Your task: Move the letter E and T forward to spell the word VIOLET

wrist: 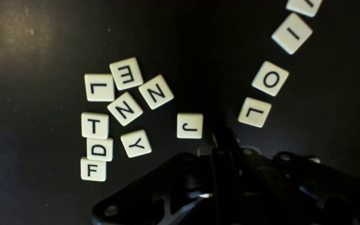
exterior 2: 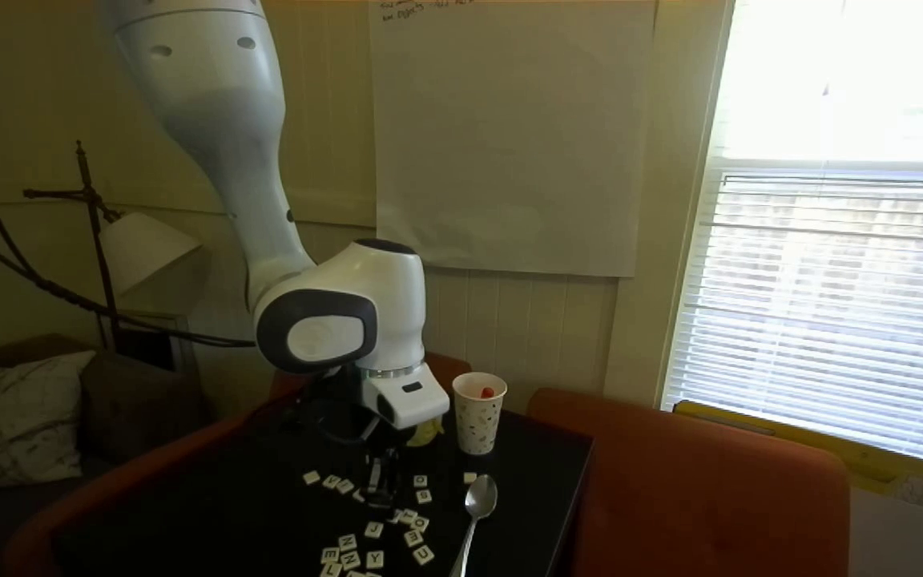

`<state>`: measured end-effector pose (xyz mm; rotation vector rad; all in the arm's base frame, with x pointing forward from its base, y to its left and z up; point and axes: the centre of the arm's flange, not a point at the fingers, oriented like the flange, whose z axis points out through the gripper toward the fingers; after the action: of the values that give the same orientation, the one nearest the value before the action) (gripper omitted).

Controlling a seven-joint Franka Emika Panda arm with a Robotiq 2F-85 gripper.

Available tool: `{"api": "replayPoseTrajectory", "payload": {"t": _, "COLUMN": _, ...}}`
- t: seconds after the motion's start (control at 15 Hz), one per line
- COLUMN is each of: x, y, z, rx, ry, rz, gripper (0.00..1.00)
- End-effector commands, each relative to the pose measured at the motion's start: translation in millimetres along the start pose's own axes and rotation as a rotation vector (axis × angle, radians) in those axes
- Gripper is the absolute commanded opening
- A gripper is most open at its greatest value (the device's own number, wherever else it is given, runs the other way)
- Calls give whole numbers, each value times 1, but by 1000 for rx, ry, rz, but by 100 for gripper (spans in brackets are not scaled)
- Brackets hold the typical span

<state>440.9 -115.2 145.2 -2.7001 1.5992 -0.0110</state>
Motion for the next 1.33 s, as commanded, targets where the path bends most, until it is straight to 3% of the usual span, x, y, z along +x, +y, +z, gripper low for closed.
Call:
{"api": "replayPoseTrajectory", "payload": {"t": 0.0, "x": 5, "y": -1, "z": 13, "rx": 31, "ry": -42, "rz": 190, "gripper": 4}}
{"api": "replayPoseTrajectory", "payload": {"t": 0.4, "x": 9, "y": 11, "z": 3, "rx": 164, "ry": -150, "rz": 451, "gripper": 4}}
{"api": "replayPoseTrajectory", "payload": {"t": 0.47, "x": 7, "y": 7, "z": 0, "rx": 109, "ry": -101, "rz": 391, "gripper": 4}}
{"api": "replayPoseTrajectory", "payload": {"t": 1.27, "x": 7, "y": 7, "z": -1, "rx": 138, "ry": -130, "rz": 445, "gripper": 4}}
